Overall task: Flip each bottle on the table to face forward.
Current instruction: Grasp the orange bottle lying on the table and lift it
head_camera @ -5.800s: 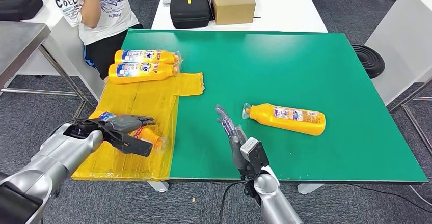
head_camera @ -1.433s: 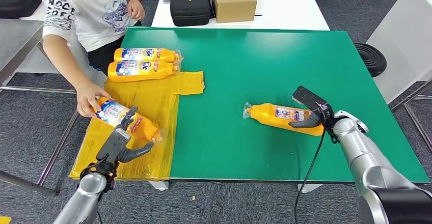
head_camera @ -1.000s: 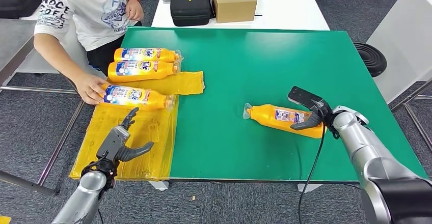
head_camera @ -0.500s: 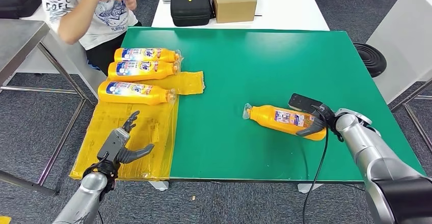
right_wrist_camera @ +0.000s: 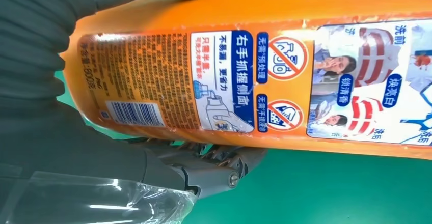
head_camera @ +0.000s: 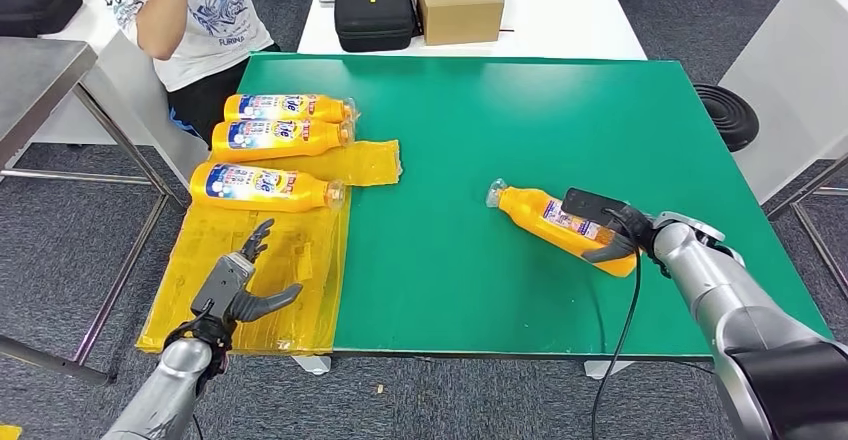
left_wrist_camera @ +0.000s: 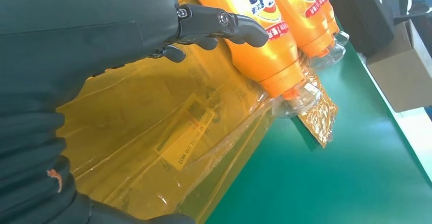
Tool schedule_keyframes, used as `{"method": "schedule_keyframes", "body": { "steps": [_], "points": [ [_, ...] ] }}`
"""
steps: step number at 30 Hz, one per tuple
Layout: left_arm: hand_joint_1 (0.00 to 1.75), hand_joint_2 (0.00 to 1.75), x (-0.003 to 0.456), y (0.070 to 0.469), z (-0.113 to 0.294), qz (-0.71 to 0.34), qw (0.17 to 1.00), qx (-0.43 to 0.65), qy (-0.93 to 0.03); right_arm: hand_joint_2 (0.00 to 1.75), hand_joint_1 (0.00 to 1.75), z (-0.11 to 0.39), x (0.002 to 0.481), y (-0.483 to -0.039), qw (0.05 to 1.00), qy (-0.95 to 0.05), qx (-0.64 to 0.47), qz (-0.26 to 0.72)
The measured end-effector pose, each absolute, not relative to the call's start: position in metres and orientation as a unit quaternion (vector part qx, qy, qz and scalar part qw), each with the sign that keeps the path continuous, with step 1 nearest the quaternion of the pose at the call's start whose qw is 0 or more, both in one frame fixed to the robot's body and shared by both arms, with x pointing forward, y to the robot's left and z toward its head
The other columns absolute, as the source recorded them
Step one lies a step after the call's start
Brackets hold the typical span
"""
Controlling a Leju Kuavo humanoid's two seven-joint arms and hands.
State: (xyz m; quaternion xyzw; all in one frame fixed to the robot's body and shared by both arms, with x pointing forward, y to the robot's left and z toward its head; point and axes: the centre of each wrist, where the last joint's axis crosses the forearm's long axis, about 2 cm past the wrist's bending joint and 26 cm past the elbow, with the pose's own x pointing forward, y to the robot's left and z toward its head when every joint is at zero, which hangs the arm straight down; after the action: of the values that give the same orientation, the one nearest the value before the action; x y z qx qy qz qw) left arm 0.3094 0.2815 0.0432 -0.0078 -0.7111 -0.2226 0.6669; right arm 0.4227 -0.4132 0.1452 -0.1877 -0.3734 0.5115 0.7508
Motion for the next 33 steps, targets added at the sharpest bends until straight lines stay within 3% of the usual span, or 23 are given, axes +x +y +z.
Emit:
{"method": "schedule_keyframes", "body": {
  "steps": [11,18,33],
  "points": [
    [0.0,1.75,0.315,0.281,0.043,-0.224,0.667,-0.013,-0.71,1.75,1.75,0.141,0.421,-0.413,0.745,-0.383,-0.207,0.505],
    [0.0,1.75,0.314,0.282,0.043,-0.216,0.664,-0.015,-0.715,1.75,1.75,0.122,0.408,-0.406,0.709,-0.502,-0.199,0.454],
    [0.0,1.75,0.303,0.288,0.059,-0.163,0.642,-0.075,-0.745,1.75,1.75,0.093,0.348,-0.298,0.552,-0.752,-0.061,0.356]
  ]
}}
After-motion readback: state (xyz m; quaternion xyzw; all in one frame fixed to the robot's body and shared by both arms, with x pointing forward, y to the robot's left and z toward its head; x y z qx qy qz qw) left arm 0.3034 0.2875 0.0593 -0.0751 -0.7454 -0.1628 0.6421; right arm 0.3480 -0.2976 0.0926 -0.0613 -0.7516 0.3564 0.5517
